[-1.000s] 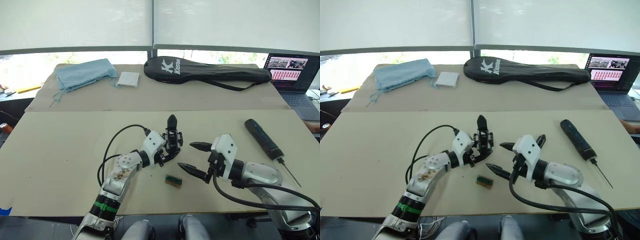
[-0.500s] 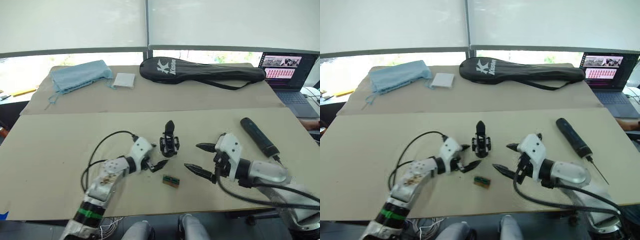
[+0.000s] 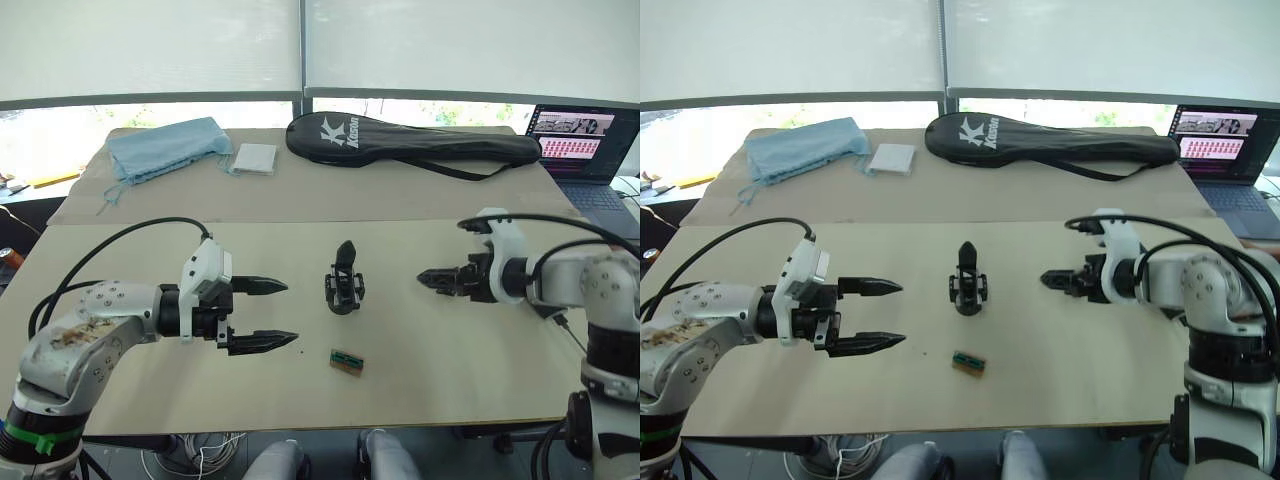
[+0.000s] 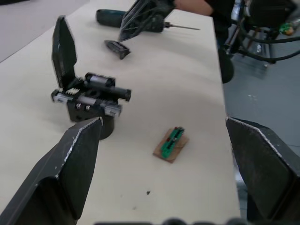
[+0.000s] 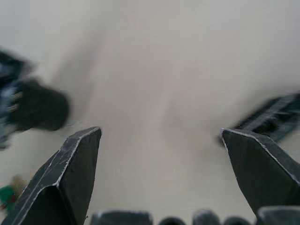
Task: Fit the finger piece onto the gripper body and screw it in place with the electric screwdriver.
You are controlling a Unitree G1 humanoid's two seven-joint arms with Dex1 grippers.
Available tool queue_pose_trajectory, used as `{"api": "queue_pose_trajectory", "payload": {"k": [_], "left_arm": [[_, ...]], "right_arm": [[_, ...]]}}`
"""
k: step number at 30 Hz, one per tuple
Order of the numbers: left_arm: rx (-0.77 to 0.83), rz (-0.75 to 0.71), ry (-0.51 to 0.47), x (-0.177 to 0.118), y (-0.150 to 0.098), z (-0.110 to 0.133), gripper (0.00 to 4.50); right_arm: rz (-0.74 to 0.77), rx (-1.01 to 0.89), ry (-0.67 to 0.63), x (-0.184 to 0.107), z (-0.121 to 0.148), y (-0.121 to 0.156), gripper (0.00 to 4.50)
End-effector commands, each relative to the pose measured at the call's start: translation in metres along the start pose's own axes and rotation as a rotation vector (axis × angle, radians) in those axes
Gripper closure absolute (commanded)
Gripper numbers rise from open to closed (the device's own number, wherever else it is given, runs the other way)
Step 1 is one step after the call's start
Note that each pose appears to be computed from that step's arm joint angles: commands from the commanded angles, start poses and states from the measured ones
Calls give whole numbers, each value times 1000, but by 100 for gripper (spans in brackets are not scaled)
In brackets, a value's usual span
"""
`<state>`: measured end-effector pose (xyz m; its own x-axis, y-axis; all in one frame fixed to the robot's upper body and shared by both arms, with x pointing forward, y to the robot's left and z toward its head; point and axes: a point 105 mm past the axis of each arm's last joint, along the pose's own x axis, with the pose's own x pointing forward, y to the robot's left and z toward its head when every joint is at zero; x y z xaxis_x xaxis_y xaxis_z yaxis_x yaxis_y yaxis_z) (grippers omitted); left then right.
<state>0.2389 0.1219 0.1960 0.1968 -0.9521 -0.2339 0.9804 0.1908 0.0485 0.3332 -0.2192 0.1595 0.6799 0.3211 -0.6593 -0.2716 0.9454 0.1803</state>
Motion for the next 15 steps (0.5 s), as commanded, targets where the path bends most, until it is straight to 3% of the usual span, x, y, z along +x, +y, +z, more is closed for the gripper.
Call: {"api": "queue_pose_trajectory", "payload": {"k": [1,8,15], "left_arm": [[85,-68,-32,-1,-9,33,7],[185,-113,-31,-6,-9,65,7],[236,-120,-11,-1,-12,62,7]], "right_arm": [[-149,72,47,-2,5,-30,0],[-202,185,154,20,9,-44,0],[-146,195,156,36,20,-35,0]]}}
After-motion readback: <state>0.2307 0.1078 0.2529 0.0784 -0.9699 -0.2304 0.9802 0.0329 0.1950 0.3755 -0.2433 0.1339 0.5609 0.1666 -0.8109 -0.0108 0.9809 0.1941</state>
